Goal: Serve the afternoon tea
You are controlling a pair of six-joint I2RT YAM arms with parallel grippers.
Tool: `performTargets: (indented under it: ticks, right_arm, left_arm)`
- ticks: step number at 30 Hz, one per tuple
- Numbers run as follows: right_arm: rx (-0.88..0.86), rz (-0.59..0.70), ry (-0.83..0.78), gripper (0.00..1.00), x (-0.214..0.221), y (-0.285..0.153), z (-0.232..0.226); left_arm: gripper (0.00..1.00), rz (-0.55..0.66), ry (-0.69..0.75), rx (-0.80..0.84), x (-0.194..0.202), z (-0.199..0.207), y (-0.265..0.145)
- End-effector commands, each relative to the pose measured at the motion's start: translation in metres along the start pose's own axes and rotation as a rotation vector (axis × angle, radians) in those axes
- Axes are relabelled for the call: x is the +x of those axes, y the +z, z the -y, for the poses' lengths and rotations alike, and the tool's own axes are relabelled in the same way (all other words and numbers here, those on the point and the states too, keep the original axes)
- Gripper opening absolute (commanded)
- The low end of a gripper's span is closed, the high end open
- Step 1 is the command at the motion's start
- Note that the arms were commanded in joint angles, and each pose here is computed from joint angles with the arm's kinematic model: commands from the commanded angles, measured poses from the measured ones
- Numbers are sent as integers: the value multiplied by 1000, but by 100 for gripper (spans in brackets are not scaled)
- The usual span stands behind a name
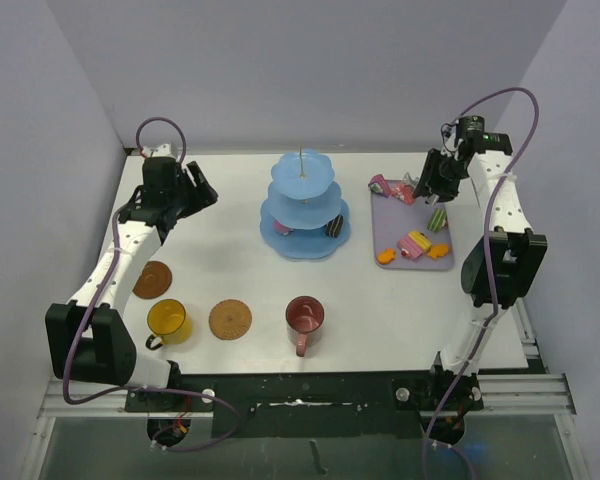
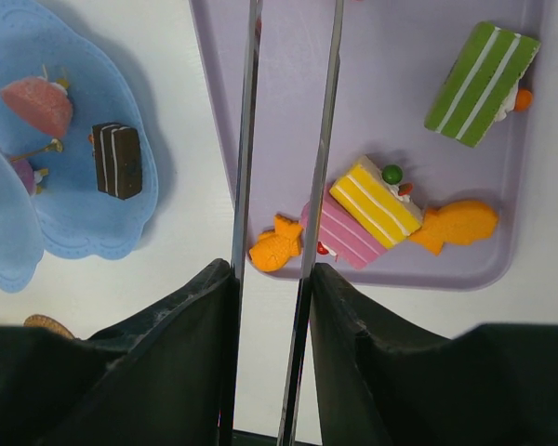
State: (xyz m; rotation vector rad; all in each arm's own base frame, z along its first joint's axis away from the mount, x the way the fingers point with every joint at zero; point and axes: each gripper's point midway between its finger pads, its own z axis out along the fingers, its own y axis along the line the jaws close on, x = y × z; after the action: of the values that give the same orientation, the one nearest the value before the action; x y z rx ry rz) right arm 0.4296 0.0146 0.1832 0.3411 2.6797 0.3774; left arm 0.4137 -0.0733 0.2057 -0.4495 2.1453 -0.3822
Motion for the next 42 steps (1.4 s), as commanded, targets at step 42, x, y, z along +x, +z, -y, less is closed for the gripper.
performTargets:
  ticks: [42]
  right_arm:
    - [124,-29,-72,11,-5,22,-8]
  left_arm:
    - [62,69,1,45,-24,12,-9]
